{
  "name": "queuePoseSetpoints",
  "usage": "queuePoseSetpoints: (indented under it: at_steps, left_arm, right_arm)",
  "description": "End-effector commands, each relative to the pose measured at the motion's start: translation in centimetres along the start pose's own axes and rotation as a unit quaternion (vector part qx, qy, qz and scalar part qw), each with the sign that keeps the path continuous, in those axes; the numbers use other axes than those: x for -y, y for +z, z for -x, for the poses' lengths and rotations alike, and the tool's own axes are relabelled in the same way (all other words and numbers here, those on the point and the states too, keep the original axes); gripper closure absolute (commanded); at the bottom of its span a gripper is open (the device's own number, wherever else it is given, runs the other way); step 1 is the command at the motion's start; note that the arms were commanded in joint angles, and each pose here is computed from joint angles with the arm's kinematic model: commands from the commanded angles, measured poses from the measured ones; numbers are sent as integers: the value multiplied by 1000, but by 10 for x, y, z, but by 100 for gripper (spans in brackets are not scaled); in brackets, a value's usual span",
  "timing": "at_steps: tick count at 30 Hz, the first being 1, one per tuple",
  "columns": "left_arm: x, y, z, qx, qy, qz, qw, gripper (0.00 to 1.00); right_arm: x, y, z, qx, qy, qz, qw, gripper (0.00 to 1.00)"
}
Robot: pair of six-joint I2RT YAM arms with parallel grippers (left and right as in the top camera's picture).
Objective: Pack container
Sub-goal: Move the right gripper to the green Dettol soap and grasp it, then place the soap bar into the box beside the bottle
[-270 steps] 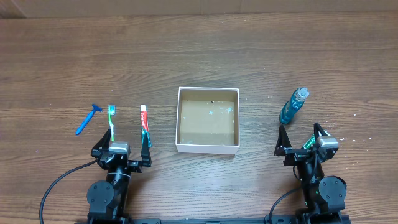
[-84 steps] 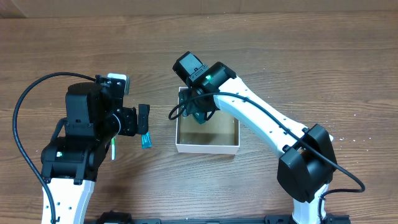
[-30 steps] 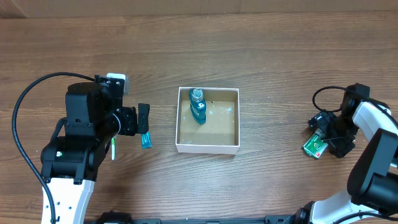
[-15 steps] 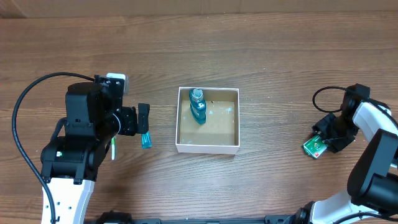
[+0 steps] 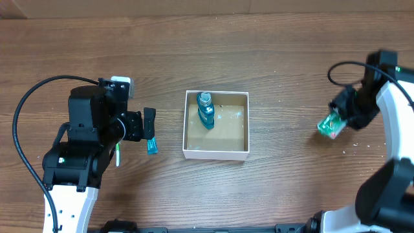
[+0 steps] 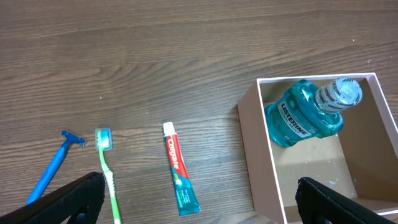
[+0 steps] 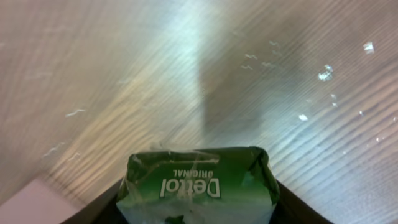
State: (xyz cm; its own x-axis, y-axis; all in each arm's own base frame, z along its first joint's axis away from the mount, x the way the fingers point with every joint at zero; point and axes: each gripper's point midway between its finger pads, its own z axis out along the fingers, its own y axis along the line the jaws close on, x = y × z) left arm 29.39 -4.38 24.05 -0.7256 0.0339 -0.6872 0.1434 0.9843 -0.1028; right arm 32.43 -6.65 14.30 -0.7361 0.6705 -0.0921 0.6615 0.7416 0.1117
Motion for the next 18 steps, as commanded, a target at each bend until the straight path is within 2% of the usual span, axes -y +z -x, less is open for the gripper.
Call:
queuePoseSetpoints:
  at_steps: [1, 5, 9, 18]
  left_arm:
    - [1, -4, 7, 9, -4, -2, 1000, 0]
    - [1, -4, 7, 9, -4, -2, 1000, 0]
    - [1, -4, 7, 9, -4, -2, 1000, 0]
    - [1, -4, 7, 9, -4, -1, 1000, 0]
  right_arm:
    - [-67, -73, -25, 76, -128, 72, 986, 74]
    - [-130, -83, -94, 77, -253, 104, 959, 74]
    - [-175, -74, -139, 74, -315, 122, 938, 74]
    - [-214, -9, -181, 23, -374, 89, 923, 73]
